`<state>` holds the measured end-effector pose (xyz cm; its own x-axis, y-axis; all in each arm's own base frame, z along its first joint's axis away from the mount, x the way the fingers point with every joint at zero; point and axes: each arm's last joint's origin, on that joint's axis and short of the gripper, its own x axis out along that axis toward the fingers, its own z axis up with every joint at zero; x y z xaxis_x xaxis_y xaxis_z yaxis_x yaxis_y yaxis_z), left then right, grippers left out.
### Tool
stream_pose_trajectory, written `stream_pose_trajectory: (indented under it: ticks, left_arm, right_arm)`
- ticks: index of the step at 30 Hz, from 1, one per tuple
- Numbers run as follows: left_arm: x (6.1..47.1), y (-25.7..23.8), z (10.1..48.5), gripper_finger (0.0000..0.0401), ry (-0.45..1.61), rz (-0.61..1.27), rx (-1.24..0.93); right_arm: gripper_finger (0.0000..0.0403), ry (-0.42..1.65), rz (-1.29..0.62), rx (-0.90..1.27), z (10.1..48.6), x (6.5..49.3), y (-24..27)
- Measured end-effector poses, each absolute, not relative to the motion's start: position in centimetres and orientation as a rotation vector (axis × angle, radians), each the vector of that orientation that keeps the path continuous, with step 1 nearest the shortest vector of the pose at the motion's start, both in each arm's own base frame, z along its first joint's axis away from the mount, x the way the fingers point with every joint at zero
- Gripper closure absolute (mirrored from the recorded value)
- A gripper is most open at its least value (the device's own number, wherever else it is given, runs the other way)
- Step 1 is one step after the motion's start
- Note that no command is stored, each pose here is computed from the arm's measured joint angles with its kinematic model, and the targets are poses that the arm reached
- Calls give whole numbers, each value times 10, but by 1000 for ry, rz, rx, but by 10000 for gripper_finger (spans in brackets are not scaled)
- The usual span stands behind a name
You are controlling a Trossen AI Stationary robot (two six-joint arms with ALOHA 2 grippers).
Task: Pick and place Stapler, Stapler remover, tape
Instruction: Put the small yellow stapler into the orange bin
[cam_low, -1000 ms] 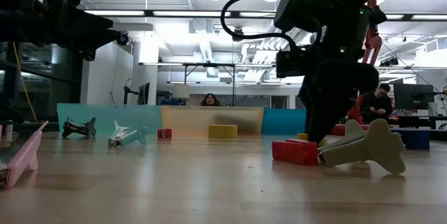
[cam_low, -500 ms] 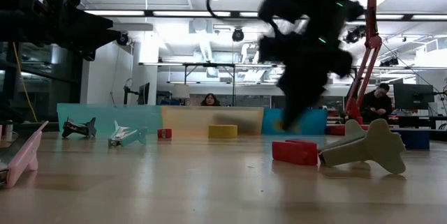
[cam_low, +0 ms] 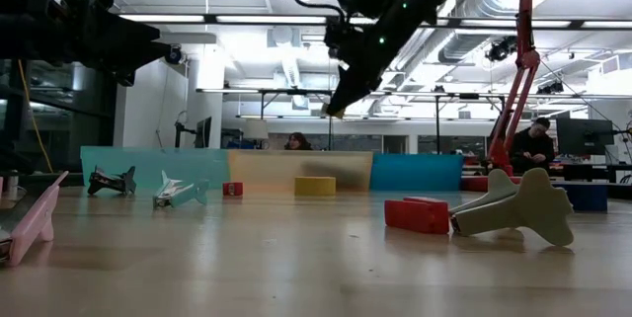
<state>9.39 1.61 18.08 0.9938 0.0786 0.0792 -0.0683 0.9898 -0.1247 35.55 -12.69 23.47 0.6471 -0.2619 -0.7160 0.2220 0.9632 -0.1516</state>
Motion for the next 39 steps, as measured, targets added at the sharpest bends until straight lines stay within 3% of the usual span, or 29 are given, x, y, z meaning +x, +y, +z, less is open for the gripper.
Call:
stream_pose_trajectory:
  ticks: [7, 15, 25, 39]
  left_arm:
    - [94, 16, 181, 224, -85, 73, -122]
    - [94, 16, 181, 224, -84, 74, -122]
    - [94, 16, 181, 224, -84, 74, -122]
    - [94, 16, 181, 224, -83, 73, -123]
  right_arm:
    - [352, 746, -308, -11, 224, 340, -192]
    - [351, 703, -335, 121, 187, 334, -240]
    - [345, 715, -360, 126, 179, 327, -254]
    - [262, 745, -316, 169, 176, 329, -246]
